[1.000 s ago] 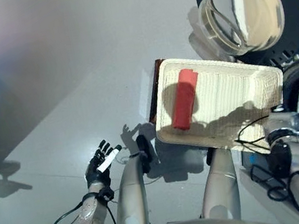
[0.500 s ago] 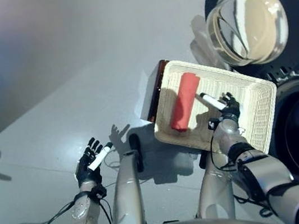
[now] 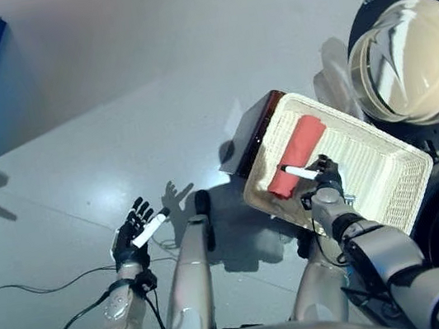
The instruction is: Pick up the clothes and place them into the washing machine
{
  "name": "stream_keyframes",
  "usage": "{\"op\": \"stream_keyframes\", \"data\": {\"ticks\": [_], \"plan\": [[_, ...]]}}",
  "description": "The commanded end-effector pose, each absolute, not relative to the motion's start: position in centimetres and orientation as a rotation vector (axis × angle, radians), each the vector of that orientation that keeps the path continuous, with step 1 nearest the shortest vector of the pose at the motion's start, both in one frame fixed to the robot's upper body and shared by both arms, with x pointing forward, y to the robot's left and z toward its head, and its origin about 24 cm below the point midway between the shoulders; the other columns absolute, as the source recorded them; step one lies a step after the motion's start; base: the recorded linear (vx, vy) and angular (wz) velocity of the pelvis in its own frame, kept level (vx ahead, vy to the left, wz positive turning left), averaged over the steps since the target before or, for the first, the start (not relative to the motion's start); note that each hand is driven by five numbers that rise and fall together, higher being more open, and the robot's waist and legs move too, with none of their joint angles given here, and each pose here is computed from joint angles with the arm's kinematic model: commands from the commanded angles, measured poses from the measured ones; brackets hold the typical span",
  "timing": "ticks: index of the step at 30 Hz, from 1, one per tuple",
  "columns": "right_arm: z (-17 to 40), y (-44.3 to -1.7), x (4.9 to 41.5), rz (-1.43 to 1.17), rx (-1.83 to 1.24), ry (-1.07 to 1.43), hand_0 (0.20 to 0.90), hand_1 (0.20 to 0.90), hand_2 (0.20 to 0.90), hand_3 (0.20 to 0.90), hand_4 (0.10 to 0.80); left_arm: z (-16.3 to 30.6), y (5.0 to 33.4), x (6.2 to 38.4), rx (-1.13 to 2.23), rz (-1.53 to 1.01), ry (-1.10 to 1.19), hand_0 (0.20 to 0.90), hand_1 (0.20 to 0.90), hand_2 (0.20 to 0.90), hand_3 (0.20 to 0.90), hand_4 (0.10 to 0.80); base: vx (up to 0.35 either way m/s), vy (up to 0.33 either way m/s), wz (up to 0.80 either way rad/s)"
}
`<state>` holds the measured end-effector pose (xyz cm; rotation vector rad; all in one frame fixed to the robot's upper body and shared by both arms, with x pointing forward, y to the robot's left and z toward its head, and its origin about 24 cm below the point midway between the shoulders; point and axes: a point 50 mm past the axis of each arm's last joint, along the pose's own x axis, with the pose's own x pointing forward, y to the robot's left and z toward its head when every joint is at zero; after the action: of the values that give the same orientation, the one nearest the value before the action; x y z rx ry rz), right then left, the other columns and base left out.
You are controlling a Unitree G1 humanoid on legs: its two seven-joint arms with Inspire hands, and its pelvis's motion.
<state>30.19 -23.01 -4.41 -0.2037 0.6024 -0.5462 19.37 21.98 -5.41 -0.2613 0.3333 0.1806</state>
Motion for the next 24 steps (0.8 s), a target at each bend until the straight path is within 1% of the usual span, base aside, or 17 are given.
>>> {"op": "stream_keyframes", "data": {"ticks": [1,8,12,13,14,24], "plan": [[-5.4,-23.4,29.3,-0.532,-0.228,0.699,0.900,0.900,0.900,0.900,0.800,-2.4,24.3,19.9,-0.151,0.149,0.204,0.900,0.900,0.900,0.900,0.800,0.015,-0.008,0.14],[-5.6,-24.2,28.8,-0.556,-0.201,0.744,0.900,0.900,0.900,0.900,0.800,-1.7,24.4,20.3,-0.130,0.121,0.190,0.900,0.900,0.900,0.900,0.800,0.033,-0.028,0.25],[-6.2,-23.5,28.5,-0.484,-0.293,0.782,0.900,0.900,0.900,0.900,0.800,-1.5,24.3,20.6,-0.117,0.107,0.189,0.900,0.900,0.900,0.900,0.800,0.041,-0.039,0.32],[-6.3,-23.2,28.4,-0.454,-0.309,0.794,0.507,0.507,0.507,0.507,0.520,-1.4,24.3,20.7,-0.112,0.102,0.185,0.900,0.900,0.900,0.900,0.800,0.036,-0.059,0.15],[-6.6,-22.8,28.3,-0.421,-0.325,0.803,0.200,0.200,0.200,0.200,0.300,-1.3,24.4,20.8,-0.107,0.100,0.182,0.900,0.900,0.900,0.900,0.800,0.032,-0.051,0.13],[-8.1,-22.3,26.8,-0.370,-0.346,0.875,0.200,0.200,0.200,0.200,0.300,-1.0,24.5,21.0,-0.103,0.103,0.181,0.900,0.900,0.900,0.900,0.800,0.013,-0.010,0.07]]}}
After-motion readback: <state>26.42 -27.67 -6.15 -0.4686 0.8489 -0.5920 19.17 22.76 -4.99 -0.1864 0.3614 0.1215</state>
